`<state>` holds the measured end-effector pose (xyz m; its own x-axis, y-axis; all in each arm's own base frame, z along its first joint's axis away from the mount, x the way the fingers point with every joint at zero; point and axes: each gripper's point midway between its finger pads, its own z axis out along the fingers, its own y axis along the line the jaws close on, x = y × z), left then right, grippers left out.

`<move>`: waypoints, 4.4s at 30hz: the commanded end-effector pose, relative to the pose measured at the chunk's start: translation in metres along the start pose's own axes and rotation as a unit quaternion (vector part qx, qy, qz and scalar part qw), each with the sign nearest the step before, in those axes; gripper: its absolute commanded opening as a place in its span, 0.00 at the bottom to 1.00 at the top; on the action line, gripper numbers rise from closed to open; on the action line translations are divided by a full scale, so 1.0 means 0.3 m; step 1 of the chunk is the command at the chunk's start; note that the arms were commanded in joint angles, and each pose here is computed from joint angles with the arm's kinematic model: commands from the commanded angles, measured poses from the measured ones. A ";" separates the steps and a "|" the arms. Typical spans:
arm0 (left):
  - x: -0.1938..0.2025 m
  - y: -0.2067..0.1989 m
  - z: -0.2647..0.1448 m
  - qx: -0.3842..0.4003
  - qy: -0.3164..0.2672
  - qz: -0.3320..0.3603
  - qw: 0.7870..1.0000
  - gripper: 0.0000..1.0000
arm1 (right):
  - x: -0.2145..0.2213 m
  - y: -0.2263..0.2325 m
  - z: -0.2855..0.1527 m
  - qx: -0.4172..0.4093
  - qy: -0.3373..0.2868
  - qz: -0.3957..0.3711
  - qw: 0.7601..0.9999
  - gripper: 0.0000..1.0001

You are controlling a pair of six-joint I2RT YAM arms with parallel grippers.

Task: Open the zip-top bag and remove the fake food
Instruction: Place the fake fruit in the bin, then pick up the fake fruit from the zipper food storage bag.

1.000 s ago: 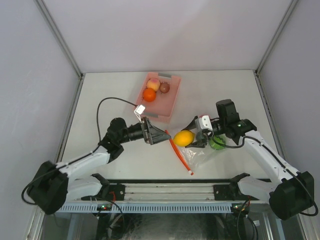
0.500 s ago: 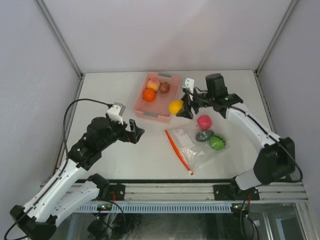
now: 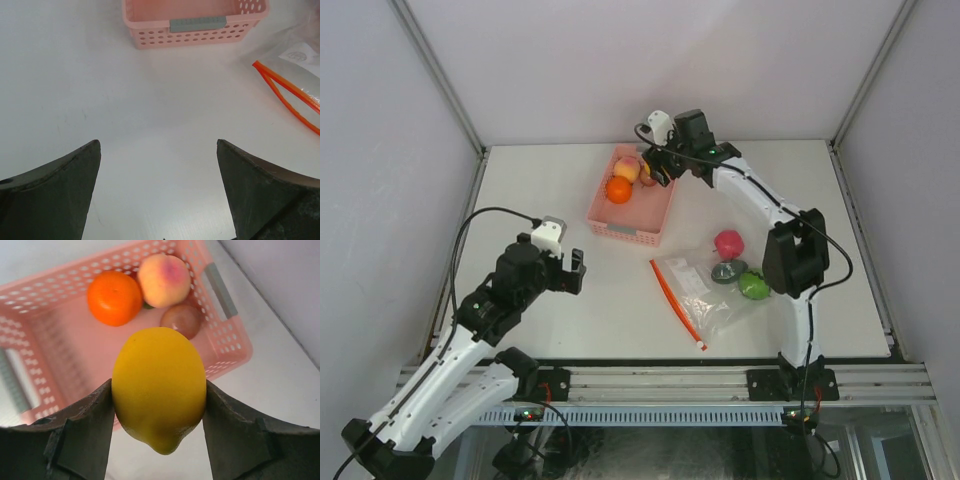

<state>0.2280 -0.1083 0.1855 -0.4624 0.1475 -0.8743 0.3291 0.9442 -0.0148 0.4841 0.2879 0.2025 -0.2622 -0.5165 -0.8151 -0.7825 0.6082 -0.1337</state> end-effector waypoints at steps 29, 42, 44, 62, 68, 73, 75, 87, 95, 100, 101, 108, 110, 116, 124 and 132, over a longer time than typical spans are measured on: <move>-0.039 0.015 0.021 0.025 -0.024 -0.021 0.999 1.00 | 0.044 -0.209 0.278 0.242 0.022 -0.004 0.970 0.46; -0.035 0.008 0.025 0.031 -0.021 -0.022 0.999 1.00 | 0.060 -0.204 0.294 0.257 0.028 -0.011 0.966 0.68; -0.035 0.008 0.025 0.031 -0.021 -0.022 0.999 1.00 | 0.068 -0.208 0.297 0.261 0.031 -0.011 0.965 0.69; -0.043 -0.004 0.020 0.046 -0.026 -0.027 0.998 1.00 | -0.024 -0.194 0.219 0.244 0.012 -0.012 0.970 0.69; -0.065 -0.021 0.005 0.074 -0.046 -0.035 0.996 1.00 | -0.078 -0.172 0.131 0.228 0.005 -0.020 0.973 0.73; -0.070 -0.022 0.001 0.075 -0.053 -0.035 0.995 1.00 | -0.117 -0.112 0.031 0.181 -0.009 -0.023 0.983 0.74; -0.067 -0.022 0.001 0.075 -0.053 -0.037 0.995 1.00 | -0.104 -0.081 -0.009 0.164 -0.007 -0.027 0.986 0.74; -0.068 -0.066 -0.004 0.112 -0.056 -0.039 0.991 0.97 | 0.003 0.145 -0.368 -0.014 -0.048 -0.065 0.997 0.74; -0.118 -0.128 -0.031 0.157 -0.073 -0.102 0.980 0.95 | 0.163 0.247 -0.558 -0.100 -0.091 -0.059 0.989 0.72; -0.182 -0.208 -0.035 0.222 -0.100 -0.202 0.949 0.89 | 0.286 0.283 -0.579 -0.127 -0.073 -0.084 0.986 0.73; -0.197 -0.221 -0.029 0.234 -0.106 -0.216 0.942 0.87 | 0.312 0.288 -0.576 -0.129 -0.066 -0.096 0.985 0.74; -0.143 -0.350 0.050 0.258 -0.087 -0.219 0.937 0.78 | 0.585 0.325 -0.538 -0.178 0.039 -0.179 0.967 0.76; -0.133 -0.369 0.078 0.245 -0.094 -0.191 0.946 0.73 | 0.640 0.315 -0.534 -0.178 0.076 -0.177 0.965 0.76; -0.073 -0.467 0.121 0.236 -0.147 -0.055 0.959 0.51 | 0.713 0.294 -0.528 -0.173 0.128 -0.179 0.960 0.70; 0.011 -0.589 0.145 0.284 -0.183 0.062 0.939 0.43 | 0.793 0.187 -0.512 -0.105 0.203 -0.161 0.960 0.64; 0.122 -0.671 0.197 0.312 -0.167 0.150 0.923 0.41 | 0.854 0.189 -0.507 -0.118 0.244 -0.144 0.952 0.56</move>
<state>0.1929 -0.2977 0.1233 -0.1567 0.1715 -0.9727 0.8280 0.5597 -0.0347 0.2812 0.1032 0.0708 -0.1795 -0.8898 -0.4196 -0.9581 0.2548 -0.1304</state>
